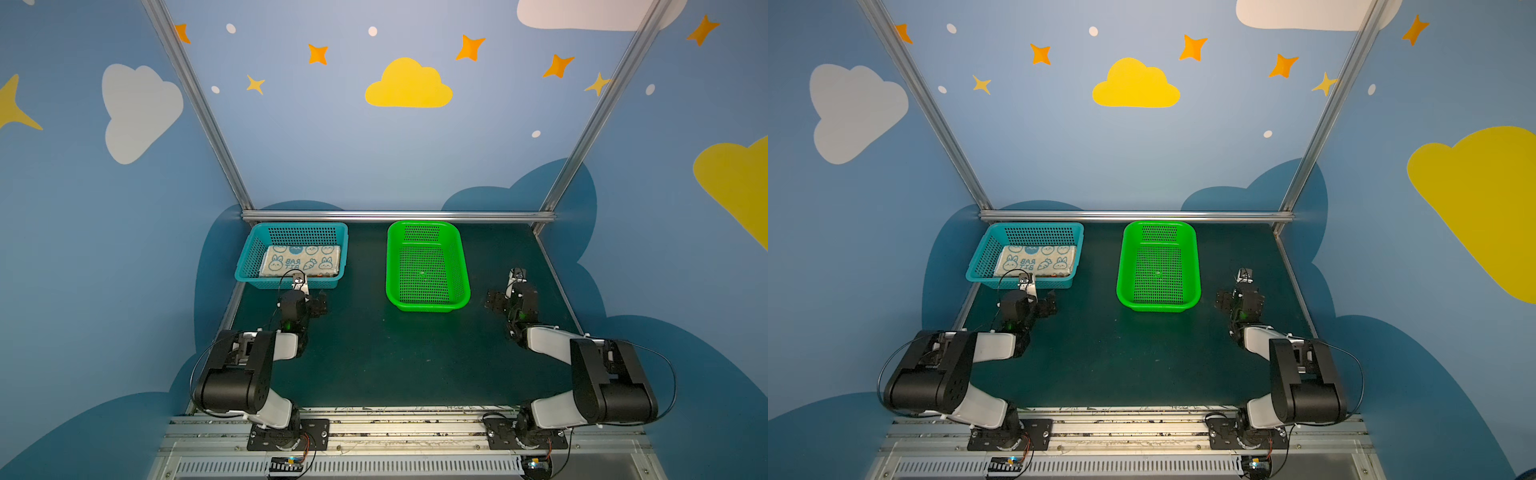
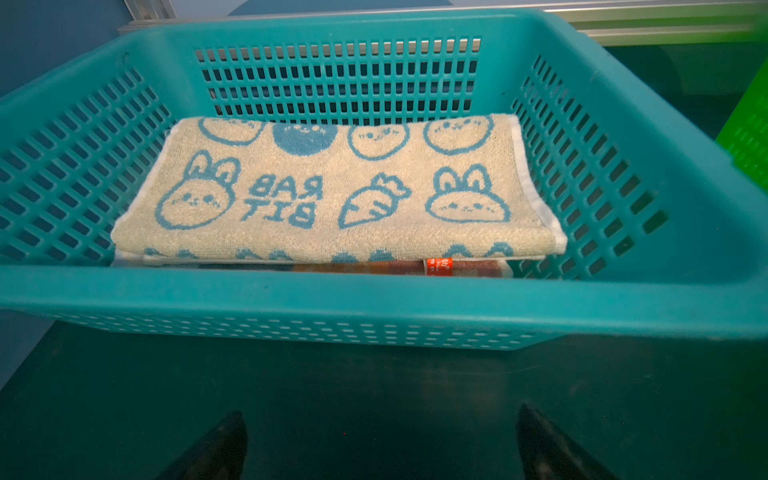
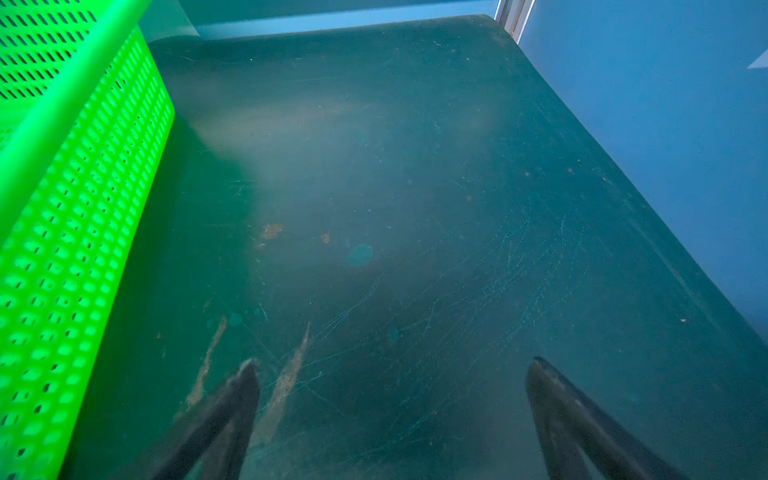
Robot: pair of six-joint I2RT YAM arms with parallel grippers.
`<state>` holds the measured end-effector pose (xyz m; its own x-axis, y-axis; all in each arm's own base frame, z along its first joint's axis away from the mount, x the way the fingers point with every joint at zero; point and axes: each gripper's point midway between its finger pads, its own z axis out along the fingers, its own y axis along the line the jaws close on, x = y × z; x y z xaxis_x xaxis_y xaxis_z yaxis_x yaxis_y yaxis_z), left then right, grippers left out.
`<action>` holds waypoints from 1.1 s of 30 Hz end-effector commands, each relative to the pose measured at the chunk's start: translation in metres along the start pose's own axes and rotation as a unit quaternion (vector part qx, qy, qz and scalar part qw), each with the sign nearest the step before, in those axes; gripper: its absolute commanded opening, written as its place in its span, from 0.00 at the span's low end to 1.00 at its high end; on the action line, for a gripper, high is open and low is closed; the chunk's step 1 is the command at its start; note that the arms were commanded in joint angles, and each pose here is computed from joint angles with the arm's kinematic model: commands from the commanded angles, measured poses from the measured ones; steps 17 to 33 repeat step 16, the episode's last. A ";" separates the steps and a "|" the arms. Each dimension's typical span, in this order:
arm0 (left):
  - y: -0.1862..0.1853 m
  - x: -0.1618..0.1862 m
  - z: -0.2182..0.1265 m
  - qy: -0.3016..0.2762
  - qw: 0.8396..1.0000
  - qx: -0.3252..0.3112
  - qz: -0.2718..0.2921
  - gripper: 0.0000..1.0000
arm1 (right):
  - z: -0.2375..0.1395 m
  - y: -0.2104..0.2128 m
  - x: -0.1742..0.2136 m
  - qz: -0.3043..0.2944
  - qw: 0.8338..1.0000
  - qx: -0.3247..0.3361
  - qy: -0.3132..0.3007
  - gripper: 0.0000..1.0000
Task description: Fold and stack the towels
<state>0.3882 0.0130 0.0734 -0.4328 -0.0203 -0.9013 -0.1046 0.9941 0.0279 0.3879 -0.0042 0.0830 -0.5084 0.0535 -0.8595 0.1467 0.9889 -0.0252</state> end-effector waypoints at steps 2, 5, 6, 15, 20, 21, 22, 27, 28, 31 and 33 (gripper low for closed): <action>0.000 -0.011 0.000 -0.018 1.000 0.000 0.001 1.00 | 0.000 0.000 -0.004 0.005 1.000 -0.002 -0.002 0.99; 0.000 -0.011 0.000 -0.018 1.000 0.000 0.001 1.00 | 0.000 0.000 -0.004 0.006 1.000 -0.003 -0.002 0.99; -0.001 -0.010 0.000 -0.017 1.000 0.000 0.001 1.00 | -0.001 0.000 -0.003 0.005 1.000 -0.003 -0.002 0.99; 0.000 -0.010 0.000 -0.017 1.000 0.001 -0.001 1.00 | 0.000 0.000 -0.003 0.008 1.000 -0.003 0.000 0.99; 0.000 -0.011 0.000 -0.017 1.000 0.001 -0.001 1.00 | -0.001 0.000 -0.003 0.009 1.000 -0.004 0.000 0.99; 0.000 -0.011 0.000 -0.017 1.000 0.001 -0.001 1.00 | -0.001 0.000 -0.003 0.009 1.000 -0.004 0.000 0.99; 0.000 -0.011 0.000 -0.017 1.000 0.001 -0.001 1.00 | -0.001 0.000 -0.003 0.009 1.000 -0.004 0.000 0.99; 0.000 -0.011 0.000 -0.017 1.000 0.001 -0.001 1.00 | -0.001 0.000 -0.003 0.009 1.000 -0.004 0.000 0.99; 0.000 -0.011 0.000 -0.017 1.000 0.001 -0.001 1.00 | -0.001 0.000 -0.003 0.009 1.000 -0.004 0.000 0.99; 0.000 -0.011 0.000 -0.017 1.000 0.001 -0.001 1.00 | -0.001 0.000 -0.003 0.009 1.000 -0.004 0.000 0.99; 0.000 -0.011 0.000 -0.017 1.000 0.001 -0.001 1.00 | -0.001 0.000 -0.003 0.009 1.000 -0.004 0.000 0.99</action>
